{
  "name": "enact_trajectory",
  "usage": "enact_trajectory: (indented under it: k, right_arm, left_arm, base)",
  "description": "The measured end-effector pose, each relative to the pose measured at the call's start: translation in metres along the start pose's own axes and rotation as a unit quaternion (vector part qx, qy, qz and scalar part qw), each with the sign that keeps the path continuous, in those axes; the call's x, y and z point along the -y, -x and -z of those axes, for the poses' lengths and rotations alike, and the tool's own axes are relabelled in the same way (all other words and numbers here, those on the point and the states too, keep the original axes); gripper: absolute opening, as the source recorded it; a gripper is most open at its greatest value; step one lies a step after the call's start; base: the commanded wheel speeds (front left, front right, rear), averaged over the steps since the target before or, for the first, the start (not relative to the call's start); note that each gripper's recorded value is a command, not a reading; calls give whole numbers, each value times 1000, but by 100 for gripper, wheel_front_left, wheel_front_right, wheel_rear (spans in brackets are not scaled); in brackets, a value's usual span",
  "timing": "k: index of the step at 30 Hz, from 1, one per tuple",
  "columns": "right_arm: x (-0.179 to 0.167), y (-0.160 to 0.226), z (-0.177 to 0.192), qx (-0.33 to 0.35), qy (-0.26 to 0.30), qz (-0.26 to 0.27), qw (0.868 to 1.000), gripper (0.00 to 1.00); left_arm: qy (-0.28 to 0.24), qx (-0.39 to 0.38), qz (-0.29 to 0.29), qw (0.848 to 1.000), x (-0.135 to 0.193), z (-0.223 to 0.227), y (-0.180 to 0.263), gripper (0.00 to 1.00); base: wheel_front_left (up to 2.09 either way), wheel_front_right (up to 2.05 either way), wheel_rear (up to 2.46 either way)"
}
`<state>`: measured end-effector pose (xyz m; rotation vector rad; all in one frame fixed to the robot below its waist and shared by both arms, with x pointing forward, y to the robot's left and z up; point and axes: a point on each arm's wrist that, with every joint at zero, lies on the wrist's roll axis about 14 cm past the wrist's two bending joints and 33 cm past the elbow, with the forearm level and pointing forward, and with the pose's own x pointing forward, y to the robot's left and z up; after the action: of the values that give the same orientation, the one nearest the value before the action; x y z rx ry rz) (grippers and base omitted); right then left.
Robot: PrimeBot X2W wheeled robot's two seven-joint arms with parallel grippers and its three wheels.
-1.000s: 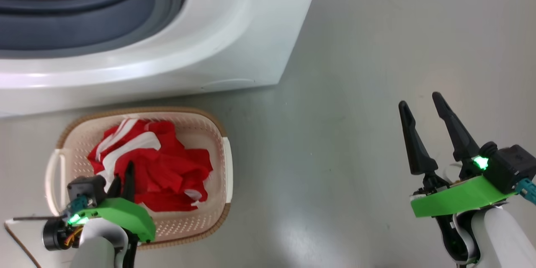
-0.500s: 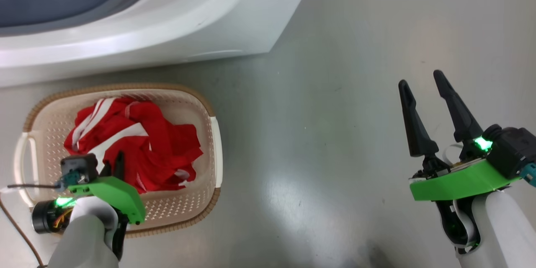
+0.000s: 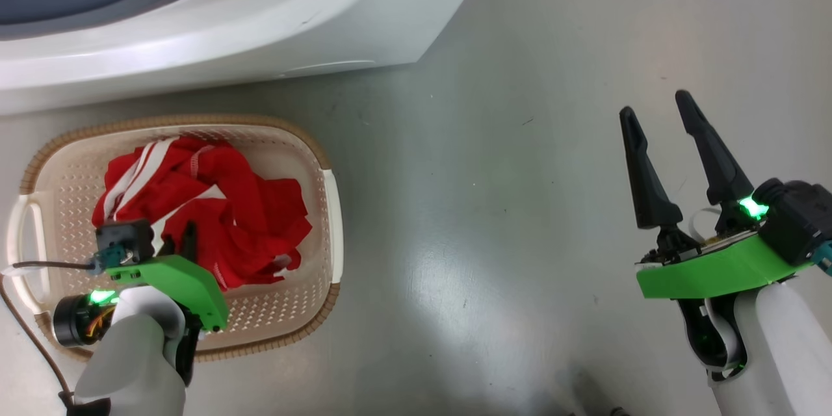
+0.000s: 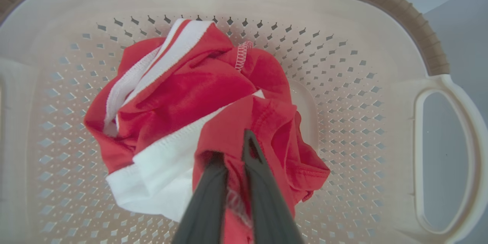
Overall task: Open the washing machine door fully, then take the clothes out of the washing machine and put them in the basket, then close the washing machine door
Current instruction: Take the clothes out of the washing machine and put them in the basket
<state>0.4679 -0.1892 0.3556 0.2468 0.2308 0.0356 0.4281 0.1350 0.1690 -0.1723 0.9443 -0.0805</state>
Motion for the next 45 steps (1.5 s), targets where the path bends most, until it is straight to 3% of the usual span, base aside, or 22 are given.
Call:
enact_trajectory:
  k: [12,25,35,45]
  right_arm:
    - [-8,4,-22,25,0,-9,1000,100]
    - [-19,29,-45,44,-3,-16,999,100]
    - [-23,61,-67,68,-2,-17,998,100]
    - [-25,91,-84,90,-1,-18,996,100]
  left_arm:
    - [20,49,-7,999,-3,-33,16,100]
    - [20,140,-6,990,-6,-70,63,100]
    - [3,235,2,972,-2,-105,117,100]
    - [-25,343,6,939,3,-148,179,100]
  base:
    - [0,0,0]
    - [0,0,0]
    - [0,0,0]
    - [0,0,0]
